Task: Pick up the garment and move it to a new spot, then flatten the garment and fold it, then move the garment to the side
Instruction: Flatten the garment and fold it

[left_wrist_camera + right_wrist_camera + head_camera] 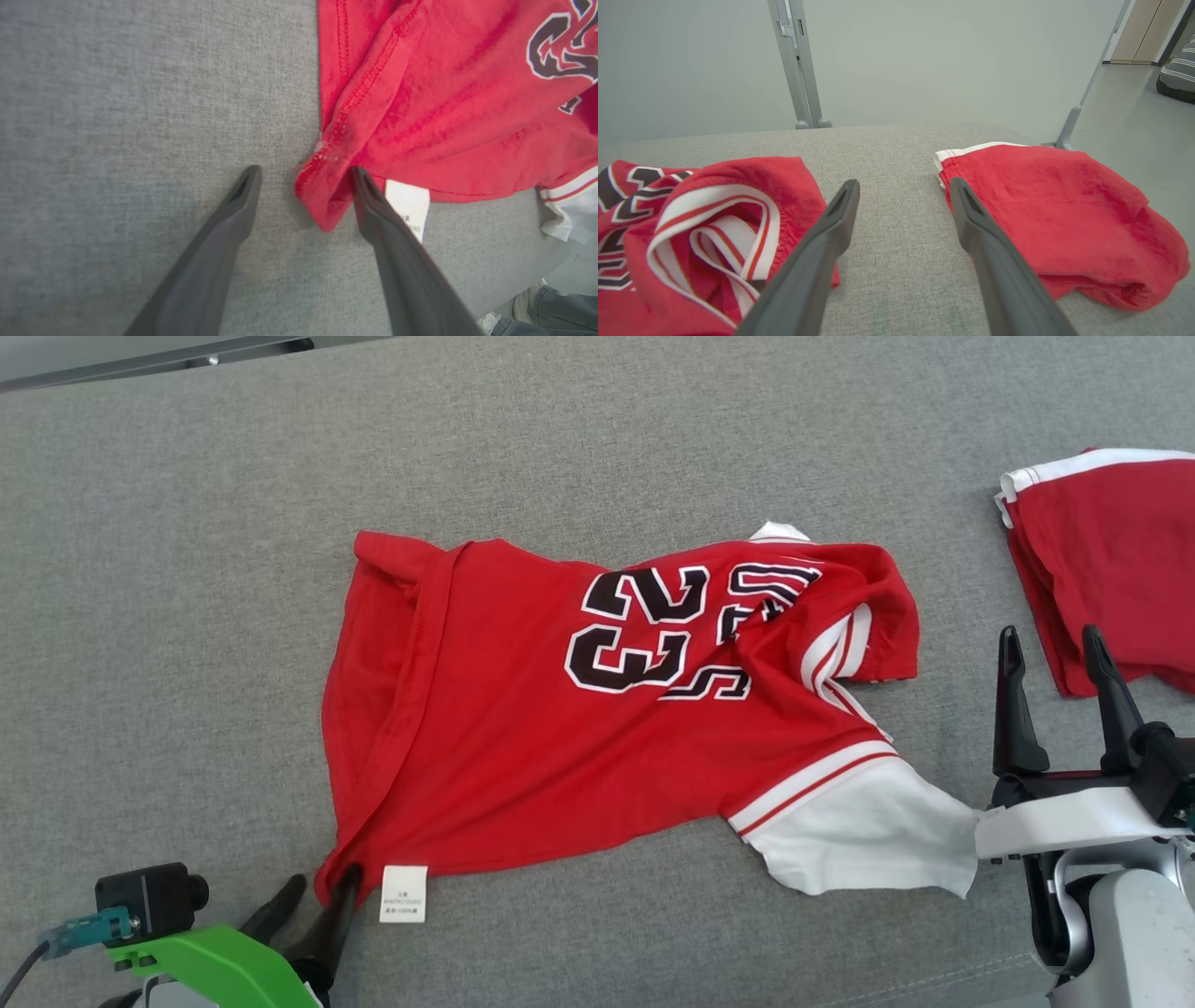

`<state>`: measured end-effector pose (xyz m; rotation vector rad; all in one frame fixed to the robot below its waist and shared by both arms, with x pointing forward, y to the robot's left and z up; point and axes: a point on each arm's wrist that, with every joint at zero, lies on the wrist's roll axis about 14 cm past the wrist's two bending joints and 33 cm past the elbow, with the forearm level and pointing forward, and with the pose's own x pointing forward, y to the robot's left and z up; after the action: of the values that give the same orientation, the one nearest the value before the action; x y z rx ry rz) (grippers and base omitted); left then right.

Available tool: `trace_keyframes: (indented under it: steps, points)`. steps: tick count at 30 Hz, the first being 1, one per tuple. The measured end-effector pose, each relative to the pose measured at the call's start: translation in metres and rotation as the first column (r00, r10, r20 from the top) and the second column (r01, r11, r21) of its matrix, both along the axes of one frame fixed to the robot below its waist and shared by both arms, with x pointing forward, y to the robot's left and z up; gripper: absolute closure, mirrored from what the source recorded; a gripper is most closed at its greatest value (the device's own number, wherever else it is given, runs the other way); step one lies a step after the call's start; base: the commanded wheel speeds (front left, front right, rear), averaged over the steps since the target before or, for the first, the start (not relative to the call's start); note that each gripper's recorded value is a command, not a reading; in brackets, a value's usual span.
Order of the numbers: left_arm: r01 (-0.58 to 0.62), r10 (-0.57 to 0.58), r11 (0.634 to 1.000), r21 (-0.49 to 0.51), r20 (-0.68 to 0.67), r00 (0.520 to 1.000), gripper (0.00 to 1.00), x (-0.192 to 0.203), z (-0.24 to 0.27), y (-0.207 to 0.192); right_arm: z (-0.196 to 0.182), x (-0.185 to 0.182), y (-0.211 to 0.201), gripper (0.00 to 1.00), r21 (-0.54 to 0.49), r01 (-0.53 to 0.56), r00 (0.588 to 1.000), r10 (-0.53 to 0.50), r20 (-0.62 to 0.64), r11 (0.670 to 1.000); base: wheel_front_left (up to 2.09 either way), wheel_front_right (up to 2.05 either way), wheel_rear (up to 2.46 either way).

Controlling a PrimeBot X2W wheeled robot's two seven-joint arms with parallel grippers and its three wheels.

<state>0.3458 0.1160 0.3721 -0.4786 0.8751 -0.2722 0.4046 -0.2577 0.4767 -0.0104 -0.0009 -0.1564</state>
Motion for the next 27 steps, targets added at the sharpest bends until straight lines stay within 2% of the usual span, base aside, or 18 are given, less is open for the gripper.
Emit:
trace_keyframes:
  steps: [1, 3, 5, 8, 11, 19, 21, 22, 23, 27]
  points:
    - [0.006, -0.006, 1.0, -0.01, -0.005, 1.0, 1.0, -0.001, 0.0, -0.002, 0.0, 0.0, -0.001, 0.0, 0.0, 0.002, 1.0, -0.002, 0.0, 1.0, 0.0, 0.0, 0.0]
    - [0.013, -0.013, 0.999, -0.03, -0.011, 1.0, 1.0, -0.001, 0.0, -0.005, 0.0, -0.001, -0.001, 0.0, 0.002, 0.005, 1.0, -0.005, 0.0, 1.0, 0.0, 0.0, 0.0]
    - [-0.013, 0.006, 0.979, -0.201, -0.038, 0.999, 1.0, -0.002, 0.016, -0.025, 0.0, -0.002, -0.004, 0.0, 0.003, 0.012, 1.0, -0.012, 0.001, 1.0, 0.0, 0.0, 0.0]
    - [-0.004, -0.001, 0.914, -0.405, -0.012, 1.0, 1.0, 0.005, 0.052, -0.043, 0.001, -0.003, -0.006, 0.0, 0.002, 0.018, 1.0, -0.018, 0.003, 1.0, 0.0, 0.0, 0.0]
    - [0.031, -0.039, 0.862, -0.506, -0.004, 0.999, 1.0, 0.001, 0.077, -0.047, 0.002, -0.003, -0.006, 0.0, 0.002, 0.02, 1.0, -0.02, 0.005, 1.0, 0.0, 0.0, 0.0]
    - [0.087, -0.089, 0.821, -0.564, 0.024, 0.996, 1.0, -0.006, 0.098, -0.034, 0.002, -0.001, -0.003, 0.0, 0.008, 0.011, 1.0, -0.011, 0.008, 1.0, 0.0, 0.0, 0.0]
    - [0.137, -0.148, 0.826, -0.546, 0.025, 0.989, 1.0, -0.015, 0.096, -0.033, 0.001, 0.0, -0.002, 0.0, 0.011, 0.008, 1.0, -0.008, 0.006, 1.0, 0.0, 0.0, 0.0]
    - [0.202, -0.224, 0.836, -0.51, 0.017, 0.974, 1.0, -0.028, 0.09, -0.033, -0.001, 0.001, 0.001, 0.0, 0.014, 0.0, 1.0, 0.0, 0.001, 1.0, 0.0, 0.0, 0.0]
    - [0.202, -0.224, 0.836, -0.51, 0.017, 0.974, 1.0, -0.028, 0.09, -0.033, -0.001, 0.001, 0.001, 0.0, 0.014, 0.0, 1.0, 0.0, 0.001, 1.0, 0.0, 0.0, 0.0]
    - [0.281, -0.342, 0.827, -0.486, -0.039, 0.939, 1.0, -0.05, 0.077, -0.037, -0.002, 0.006, 0.003, 0.0, 0.013, -0.007, 1.0, 0.007, 0.001, 1.0, 0.0, 0.0, 0.0]
